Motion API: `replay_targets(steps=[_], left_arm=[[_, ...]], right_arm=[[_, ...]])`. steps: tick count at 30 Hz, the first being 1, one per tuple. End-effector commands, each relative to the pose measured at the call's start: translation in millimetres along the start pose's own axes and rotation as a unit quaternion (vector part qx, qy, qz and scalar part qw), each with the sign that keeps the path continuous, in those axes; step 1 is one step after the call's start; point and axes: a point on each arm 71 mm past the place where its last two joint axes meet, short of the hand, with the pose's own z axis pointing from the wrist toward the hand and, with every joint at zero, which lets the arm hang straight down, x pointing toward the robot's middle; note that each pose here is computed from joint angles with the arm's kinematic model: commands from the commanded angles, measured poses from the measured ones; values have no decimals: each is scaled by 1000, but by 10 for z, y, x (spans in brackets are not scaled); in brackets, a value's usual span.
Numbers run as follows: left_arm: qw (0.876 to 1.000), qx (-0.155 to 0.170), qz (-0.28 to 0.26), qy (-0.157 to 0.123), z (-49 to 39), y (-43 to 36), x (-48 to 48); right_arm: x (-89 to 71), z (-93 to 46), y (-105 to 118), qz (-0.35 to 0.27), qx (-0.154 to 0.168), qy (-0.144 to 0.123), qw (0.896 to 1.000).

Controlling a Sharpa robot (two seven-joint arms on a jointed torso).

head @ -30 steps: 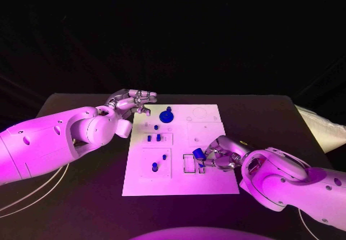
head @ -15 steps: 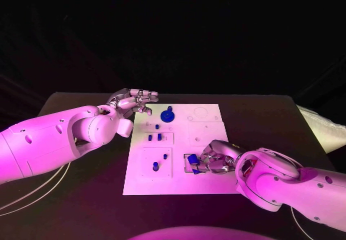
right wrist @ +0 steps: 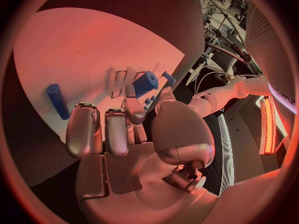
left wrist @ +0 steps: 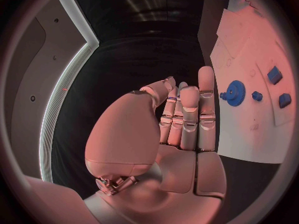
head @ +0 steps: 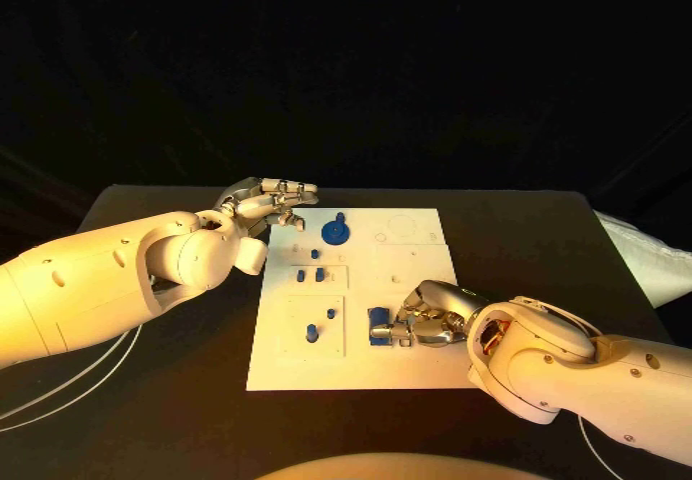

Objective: Assemble the parts on the task board

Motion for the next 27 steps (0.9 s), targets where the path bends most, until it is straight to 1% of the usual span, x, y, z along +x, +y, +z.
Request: replay_targets(steps=[1,13,18,27], left_arm=[[1000,1,-4,10,1,-3,27],[1000,0,-4,12,-2,-1,26],[1000,-1,-5,13,-2,-1,27],[1000,-2,-5,13,-5,0,22]], right_arm=[[-12,0,12,-8,-5,-12,1000],[-6,-6,38,-28,-15,-10,999],[-3,21,44,-33,-13,-13,999],[18,57,55,-37,-13,-10,999]])
